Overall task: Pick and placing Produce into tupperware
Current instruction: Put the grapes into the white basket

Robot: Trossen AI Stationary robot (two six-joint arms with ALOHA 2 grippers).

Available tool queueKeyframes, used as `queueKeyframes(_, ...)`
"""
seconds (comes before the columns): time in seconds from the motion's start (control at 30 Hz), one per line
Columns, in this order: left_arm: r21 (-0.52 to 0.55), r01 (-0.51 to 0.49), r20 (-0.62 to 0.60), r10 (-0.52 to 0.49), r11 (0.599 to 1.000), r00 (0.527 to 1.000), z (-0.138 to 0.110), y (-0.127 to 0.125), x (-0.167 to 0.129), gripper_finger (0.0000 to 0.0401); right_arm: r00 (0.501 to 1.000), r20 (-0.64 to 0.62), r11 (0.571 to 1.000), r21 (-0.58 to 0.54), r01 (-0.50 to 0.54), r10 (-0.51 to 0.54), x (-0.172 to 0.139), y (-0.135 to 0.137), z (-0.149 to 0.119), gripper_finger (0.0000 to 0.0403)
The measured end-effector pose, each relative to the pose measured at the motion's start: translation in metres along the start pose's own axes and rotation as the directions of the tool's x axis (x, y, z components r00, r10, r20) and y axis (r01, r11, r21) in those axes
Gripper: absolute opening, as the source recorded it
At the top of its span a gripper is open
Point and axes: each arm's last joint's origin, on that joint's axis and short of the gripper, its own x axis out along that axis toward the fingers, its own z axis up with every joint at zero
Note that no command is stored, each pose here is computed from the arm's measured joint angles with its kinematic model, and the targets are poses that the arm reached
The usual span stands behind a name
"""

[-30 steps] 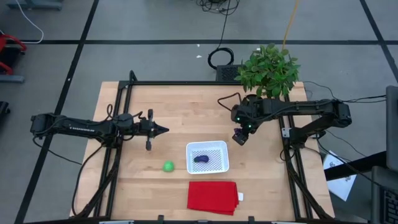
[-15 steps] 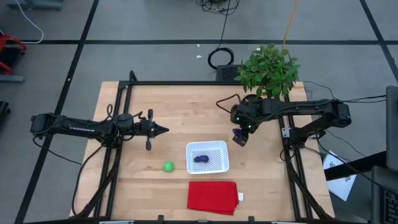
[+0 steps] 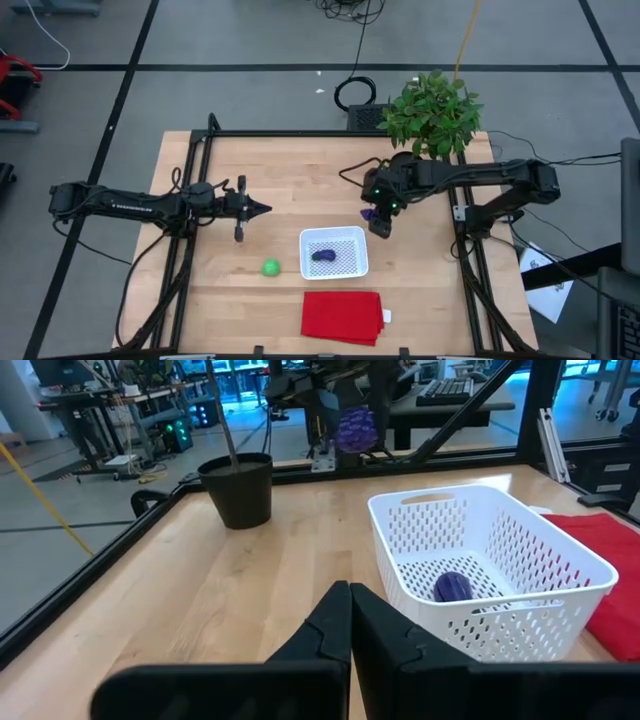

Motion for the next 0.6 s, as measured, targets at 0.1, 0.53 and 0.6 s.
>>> queueKeyframes(0.1, 0.0, 0.0, 0.001, 0.0, 1.0, 1.0, 0.0, 0.0, 0.0, 0.0003, 1.0, -0.015, 0.998, -0.055, -0.007, 0.006, 0.005, 0.014, 0.014, 0.0212)
queueKeyframes(0.53, -0.002, 0.001, -0.005, -0.001, 1.0, 1.0, 0.0, 0.0, 0.0, 0.0003, 0.996, -0.084, 0.932, -0.36, -0.034, 0.004, 0.047, 0.055, 0.039, 0.0212)
queueKeyframes(0.6, -0.003, 0.001, -0.007, -0.001, 1.0, 1.0, -0.001, 0.0, 0.0, 0.0003, 0.995, -0.097, 0.92, -0.391, -0.019, -0.02, 0.057, 0.057, 0.038, 0.0212)
